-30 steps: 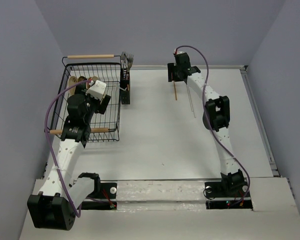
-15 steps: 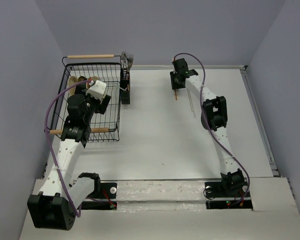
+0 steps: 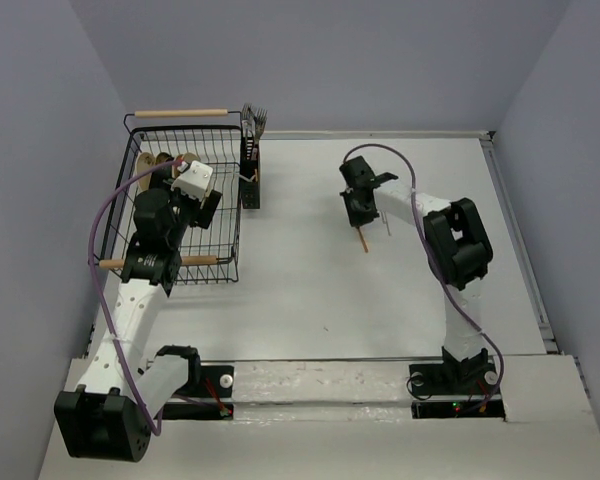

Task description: Sort the eating utensils into containers

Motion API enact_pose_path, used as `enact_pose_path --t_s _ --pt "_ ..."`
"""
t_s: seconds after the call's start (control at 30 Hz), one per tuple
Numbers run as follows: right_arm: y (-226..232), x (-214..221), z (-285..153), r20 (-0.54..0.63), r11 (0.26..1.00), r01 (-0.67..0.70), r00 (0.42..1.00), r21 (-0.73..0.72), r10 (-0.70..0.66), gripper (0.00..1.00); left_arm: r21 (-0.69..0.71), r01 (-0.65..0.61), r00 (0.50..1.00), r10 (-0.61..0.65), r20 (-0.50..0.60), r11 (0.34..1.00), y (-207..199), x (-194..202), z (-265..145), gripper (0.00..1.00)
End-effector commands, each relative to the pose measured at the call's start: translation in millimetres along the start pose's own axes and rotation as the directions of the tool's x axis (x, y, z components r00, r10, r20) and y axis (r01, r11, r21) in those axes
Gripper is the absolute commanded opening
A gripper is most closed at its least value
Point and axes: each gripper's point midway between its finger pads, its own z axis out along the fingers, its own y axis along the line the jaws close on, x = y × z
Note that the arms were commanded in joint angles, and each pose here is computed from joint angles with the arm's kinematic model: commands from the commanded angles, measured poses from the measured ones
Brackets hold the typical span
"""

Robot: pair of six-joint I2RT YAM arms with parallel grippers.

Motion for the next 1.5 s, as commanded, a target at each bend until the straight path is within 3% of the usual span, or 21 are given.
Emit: enact_pose_path --t_s 0.0,0.03,0.13,0.37,0.57,0.73,0.83,0.9,0.93,0.97,1.0,1.03,1.07,1.13,1.17,1.2,1.23,1.3,1.33,1.43,1.47 --pt "17 138 -41 -0.354 0.998 0.064 0.933 -0.003 -0.060 0.08 0.004 -0.008 0.998 0.008 0.061 1.000 2 -16 -5 0.95" --pt "11 150 -44 -0.380 0.997 0.075 0.923 0.011 -0.065 0.17 0.006 -0.008 0.998 0.008 0.062 1.000 2 -16 -5 0.95" --pt "3 145 -41 -0.376 0.992 0.120 0.922 0.042 -0.095 0.26 0.012 -0.007 0.998 0.007 0.070 1.000 1 -18 -7 0.95" --pt "19 139 -10 -0.424 0.989 0.144 0.896 -0.008 -0.134 0.26 -0.013 -0.012 0.998 0.013 0.065 1.000 6 -17 -10 0.95" --pt "17 155 -2 -0.429 0.990 0.141 0.894 -0.009 -0.131 0.00 -0.005 -0.013 0.998 0.013 0.067 1.000 4 -17 -9 0.95" --pt "23 94 -24 -0.157 0.996 0.083 0.984 -0.017 -0.085 0.00 -0.011 -0.014 0.998 0.014 0.064 1.000 5 -16 -9 0.95" --pt "35 29 -69 0.186 0.993 0.081 0.980 -0.085 -0.065 0.00 -0.012 -0.014 0.998 0.015 0.065 1.000 5 -17 -9 0.95" --pt "47 -3 -94 0.419 0.980 0.105 0.907 -0.170 -0.025 0.00 -0.010 -0.014 0.998 0.015 0.066 1.000 5 -16 -9 0.95" --pt "55 -48 -142 0.623 0.969 0.134 0.782 -0.206 0.025 0.00 -0.014 -0.013 0.998 0.014 0.066 1.000 6 -17 -10 0.95" --pt "53 -48 -151 0.668 0.967 0.144 0.743 -0.210 0.035 0.00 -0.013 -0.013 0.998 0.014 0.065 1.000 6 -16 -10 0.95" --pt "52 -74 -191 0.774 0.961 0.163 0.630 -0.221 0.071 0.00 -0.013 -0.013 0.998 0.014 0.065 1.000 6 -16 -9 0.95" --pt "54 -70 -187 0.770 0.959 0.178 0.636 -0.220 0.059 0.00 -0.014 -0.013 0.998 0.014 0.066 1.000 6 -17 -9 0.95" --pt "55 -90 -222 0.843 0.952 0.198 0.529 -0.233 0.097 0.00 -0.013 -0.013 0.998 0.014 0.065 1.000 6 -16 -9 0.95" --pt "65 -102 -255 0.900 0.925 0.281 0.418 -0.255 0.121 0.00 -0.016 -0.015 0.998 0.016 0.064 1.000 6 -16 -9 0.95" --pt "69 -116 -287 0.941 0.911 0.320 0.297 -0.259 0.163 0.00 -0.014 -0.015 0.998 0.016 0.063 1.000 6 -16 -9 0.95" --pt "78 -119 -306 0.955 0.893 0.365 0.230 -0.262 0.187 0.00 -0.015 -0.015 0.998 0.016 0.061 1.000 6 -15 -8 0.95" --pt "83 -125 -346 0.969 0.866 0.436 0.068 -0.245 0.240 0.00 -0.015 -0.015 0.998 0.016 0.059 1.000 6 -14 -8 0.95" --pt "101 -124 -369 0.962 0.840 0.508 -0.077 -0.190 0.264 0.00 -0.015 -0.015 0.998 0.015 0.054 1.000 5 -13 -7 0.95" --pt "111 -125 -409 0.926 0.824 0.551 -0.226 -0.135 0.303 0.00 -0.015 -0.015 0.998 0.015 0.054 1.000 5 -13 -6 0.95" --pt "141 -142 -433 0.880 0.785 0.615 -0.330 -0.075 0.342 0.00 -0.022 -0.015 0.999 0.016 0.047 1.000 7 -11 -6 0.95" --pt "161 -146 -417 0.886 0.754 0.653 -0.308 -0.067 0.346 0.00 -0.024 -0.017 0.999 0.018 0.044 1.000 7 -10 -6 0.95"
